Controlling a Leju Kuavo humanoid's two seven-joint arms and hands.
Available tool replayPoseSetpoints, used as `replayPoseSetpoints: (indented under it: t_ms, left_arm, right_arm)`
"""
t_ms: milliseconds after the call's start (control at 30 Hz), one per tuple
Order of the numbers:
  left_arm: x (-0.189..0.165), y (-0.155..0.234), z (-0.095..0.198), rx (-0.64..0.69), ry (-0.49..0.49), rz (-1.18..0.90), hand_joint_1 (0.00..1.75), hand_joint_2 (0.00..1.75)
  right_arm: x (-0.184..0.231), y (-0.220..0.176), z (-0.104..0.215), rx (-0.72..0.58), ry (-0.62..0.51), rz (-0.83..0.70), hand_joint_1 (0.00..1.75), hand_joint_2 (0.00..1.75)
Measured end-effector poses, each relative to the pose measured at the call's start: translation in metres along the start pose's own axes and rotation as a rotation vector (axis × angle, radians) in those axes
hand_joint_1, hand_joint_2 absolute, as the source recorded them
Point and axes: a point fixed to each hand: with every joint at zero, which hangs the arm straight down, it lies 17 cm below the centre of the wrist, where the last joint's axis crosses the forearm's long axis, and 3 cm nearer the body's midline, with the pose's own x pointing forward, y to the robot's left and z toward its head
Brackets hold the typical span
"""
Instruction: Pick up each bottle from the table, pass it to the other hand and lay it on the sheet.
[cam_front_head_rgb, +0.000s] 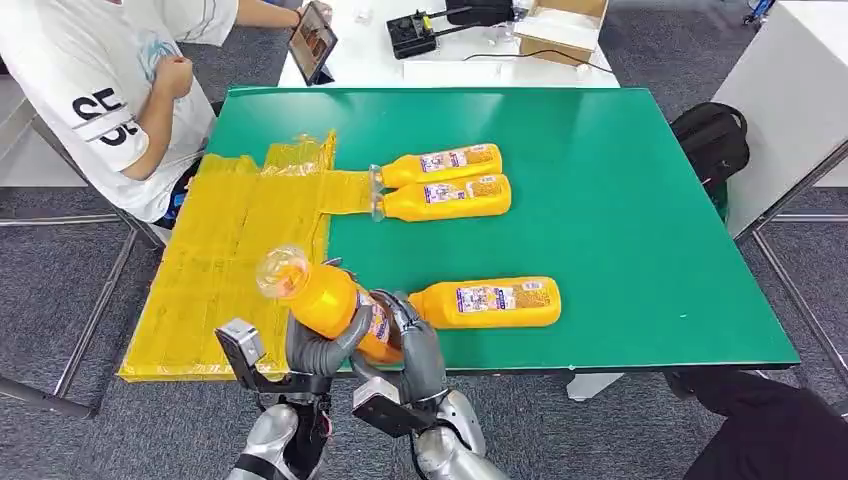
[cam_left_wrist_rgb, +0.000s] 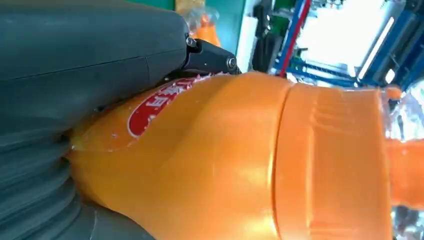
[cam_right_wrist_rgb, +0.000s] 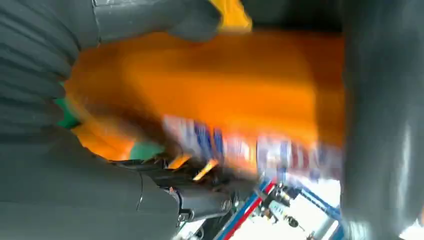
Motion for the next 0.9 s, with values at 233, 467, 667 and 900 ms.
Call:
replayPoseSetpoints:
  t_ms: [233, 467, 667, 900]
  left_arm:
    - [0.003, -0.01, -0.002, -0.025, -0.009, 0.004, 1.75, 1.75]
    - [0.003, -0.01, -0.002, -0.021, -0.011, -0.016, 1.75, 1.75]
    - [0.019, 0.011, -0.018, 0.049, -0.074, -0.232, 1.75, 1.75]
    - [0.084, 0.071, -0.077, 0.247, -0.271, -0.544, 1.75, 1.75]
  right_arm:
    - [0.002, 0.004, 0.0, 0.012, -0.003, -0.005, 0.07, 1.75]
    - [0.002, 0.005, 0.0, 0.015, -0.003, -0.008, 0.0, 0.0]
    - [0.014, 0.013, -0.006, 0.082, -0.033, -0.086, 0.0, 0.0]
    - [0.045, -0.006, -0.027, 0.056, -0.104, -0.186, 0.0, 0.0]
